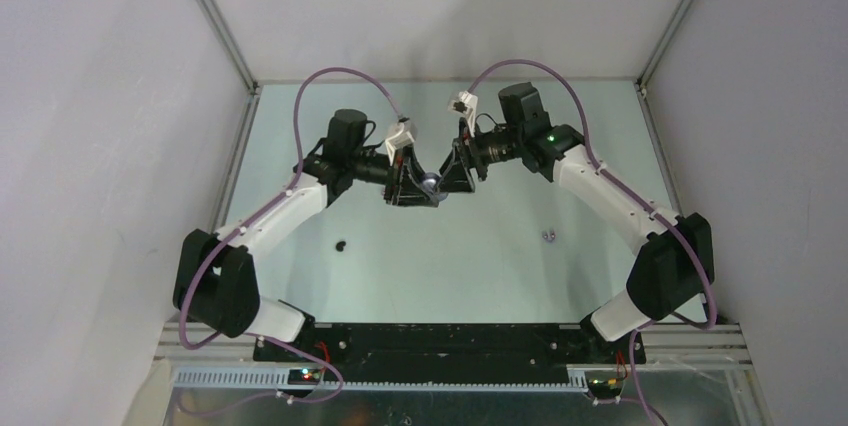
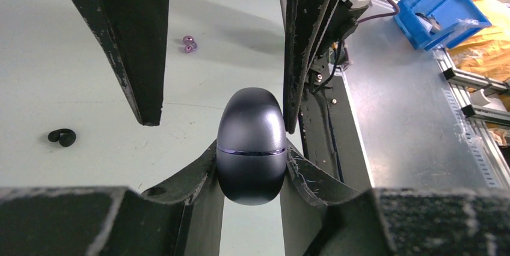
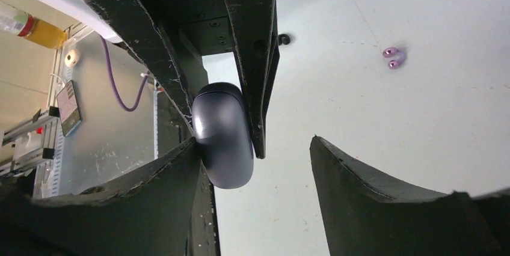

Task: Insert the wireless bluetooth earbuds into the charging case
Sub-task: Open the charging case, then pick up the earbud from the center of the board.

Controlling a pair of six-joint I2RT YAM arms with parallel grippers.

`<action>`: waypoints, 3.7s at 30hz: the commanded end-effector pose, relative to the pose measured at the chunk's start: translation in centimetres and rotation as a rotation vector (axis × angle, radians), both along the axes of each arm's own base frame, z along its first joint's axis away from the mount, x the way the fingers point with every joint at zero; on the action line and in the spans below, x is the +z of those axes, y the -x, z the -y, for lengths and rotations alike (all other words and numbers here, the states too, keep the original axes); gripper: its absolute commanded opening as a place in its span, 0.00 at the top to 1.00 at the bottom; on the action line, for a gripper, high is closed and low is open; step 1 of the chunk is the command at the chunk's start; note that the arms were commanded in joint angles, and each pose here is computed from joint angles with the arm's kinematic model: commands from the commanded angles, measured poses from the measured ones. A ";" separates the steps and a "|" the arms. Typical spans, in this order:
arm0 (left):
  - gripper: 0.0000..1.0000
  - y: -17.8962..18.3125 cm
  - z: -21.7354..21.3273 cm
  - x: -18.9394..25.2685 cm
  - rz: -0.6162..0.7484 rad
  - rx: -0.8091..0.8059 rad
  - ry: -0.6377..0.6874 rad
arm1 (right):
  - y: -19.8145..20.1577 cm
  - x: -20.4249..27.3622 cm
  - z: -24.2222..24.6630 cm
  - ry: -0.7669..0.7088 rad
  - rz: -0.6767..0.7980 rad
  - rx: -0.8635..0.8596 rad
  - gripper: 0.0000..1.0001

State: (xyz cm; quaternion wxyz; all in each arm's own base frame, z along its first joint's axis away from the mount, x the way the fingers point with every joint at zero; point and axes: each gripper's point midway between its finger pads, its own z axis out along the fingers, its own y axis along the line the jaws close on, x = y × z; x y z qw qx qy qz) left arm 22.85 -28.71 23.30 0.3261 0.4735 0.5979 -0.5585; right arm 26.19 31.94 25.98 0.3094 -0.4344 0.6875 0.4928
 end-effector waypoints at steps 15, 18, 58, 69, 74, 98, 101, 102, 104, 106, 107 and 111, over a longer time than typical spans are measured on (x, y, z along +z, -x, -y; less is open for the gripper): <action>1.00 1.5 -0.1 3.1 0.107 -0.095 0.065 | -2.6 2.3 1.5 -0.023 0.102 -0.074 0.32; 1.00 1.5 -0.2 3.1 0.106 -0.096 0.064 | -2.2 2.7 1.5 -0.033 0.106 -0.057 0.31; 1.00 -1.3 -5.3 0.2 0.102 0.004 -0.088 | -4.6 0.4 18.4 0.348 0.262 -0.397 0.28; 1.00 0.3 -6.1 0.7 0.208 0.024 -0.068 | 0.2 -16.1 25.5 0.773 0.201 -0.275 0.36; 1.00 1.2 -6.3 0.6 0.241 -0.005 -0.051 | 0.9 -18.5 24.6 0.898 0.377 -0.189 0.35; 1.00 2.8 -6.4 0.9 0.053 -0.183 -0.042 | 0.5 -17.2 25.1 1.120 0.822 -0.104 0.34; 1.00 1.9 -6.6 0.2 0.003 -0.151 -0.111 | 0.4 -16.9 25.2 1.133 0.833 -0.106 0.33; 1.00 0.3 -6.3 -0.3 0.075 -0.129 -0.124 | 0.5 -16.8 25.2 1.138 0.830 -0.101 0.33; 1.00 -3.2 -6.0 -1.6 0.141 0.029 -0.219 | 0.6 -16.6 25.0 1.134 0.822 -0.097 0.33; 1.00 -4.9 -6.2 0.1 0.217 0.285 -0.232 | 0.7 -16.2 24.7 1.120 0.817 -0.098 0.32; 1.00 -5.9 -6.4 -0.5 0.272 0.350 -0.231 | 0.6 -15.9 24.4 1.111 0.819 -0.101 0.33; 1.00 -5.4 -6.5 2.5 0.338 0.381 -0.178 | 1.0 -15.6 24.1 1.104 0.816 -0.079 0.32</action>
